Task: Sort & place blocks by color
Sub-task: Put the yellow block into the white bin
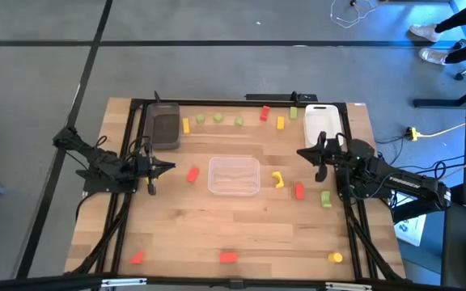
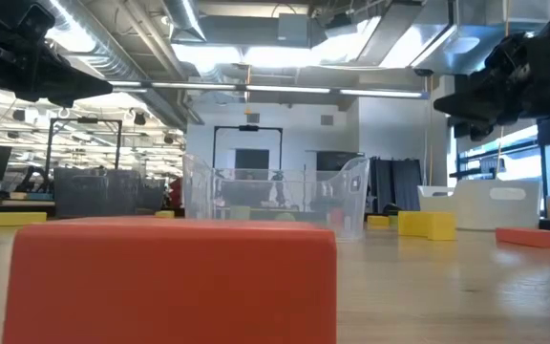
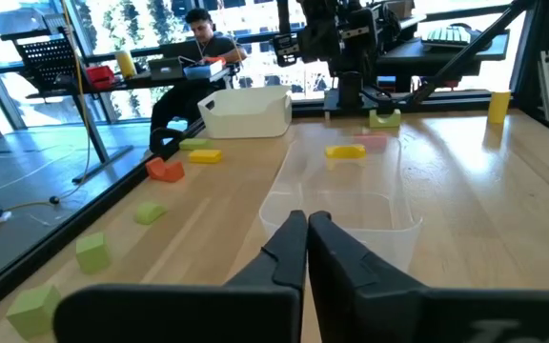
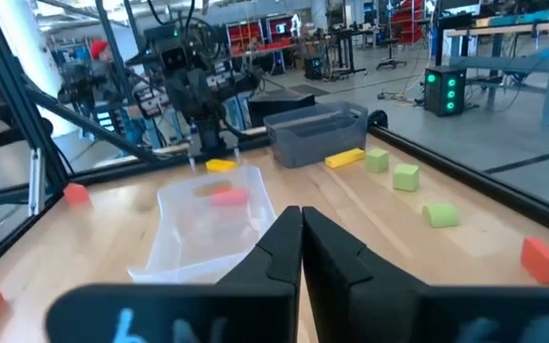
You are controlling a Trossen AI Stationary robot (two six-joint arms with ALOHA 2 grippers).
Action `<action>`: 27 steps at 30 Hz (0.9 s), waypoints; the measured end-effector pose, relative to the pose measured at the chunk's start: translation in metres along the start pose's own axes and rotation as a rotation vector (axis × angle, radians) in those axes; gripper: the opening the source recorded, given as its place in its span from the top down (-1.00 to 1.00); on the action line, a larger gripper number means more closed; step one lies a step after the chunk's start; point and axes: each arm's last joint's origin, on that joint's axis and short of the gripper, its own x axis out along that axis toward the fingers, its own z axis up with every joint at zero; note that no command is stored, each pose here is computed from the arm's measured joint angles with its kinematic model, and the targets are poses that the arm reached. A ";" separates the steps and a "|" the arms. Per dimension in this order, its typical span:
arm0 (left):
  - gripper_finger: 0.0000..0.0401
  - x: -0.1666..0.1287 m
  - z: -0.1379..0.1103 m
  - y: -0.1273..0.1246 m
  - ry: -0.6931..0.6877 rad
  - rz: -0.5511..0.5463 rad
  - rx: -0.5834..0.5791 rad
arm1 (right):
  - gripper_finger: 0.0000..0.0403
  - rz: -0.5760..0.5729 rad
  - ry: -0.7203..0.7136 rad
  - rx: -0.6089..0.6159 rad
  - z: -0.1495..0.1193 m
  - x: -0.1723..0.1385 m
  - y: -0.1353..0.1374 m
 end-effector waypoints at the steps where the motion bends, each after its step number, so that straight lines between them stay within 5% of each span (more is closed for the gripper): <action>1: 0.95 0.000 0.000 0.000 0.001 0.000 0.000 | 0.93 0.001 -0.003 0.001 0.000 0.000 0.000; 10: 0.89 0.000 0.000 0.000 0.000 0.000 0.000 | 0.95 0.026 -0.006 0.053 0.007 -0.001 0.002; 20: 0.93 0.000 0.000 0.000 0.001 0.000 0.001 | 0.99 0.021 0.040 -0.034 0.075 -0.012 0.017; 27: 0.97 0.000 0.000 0.000 0.000 0.000 0.000 | 1.00 0.045 0.280 -0.098 0.116 -0.003 0.023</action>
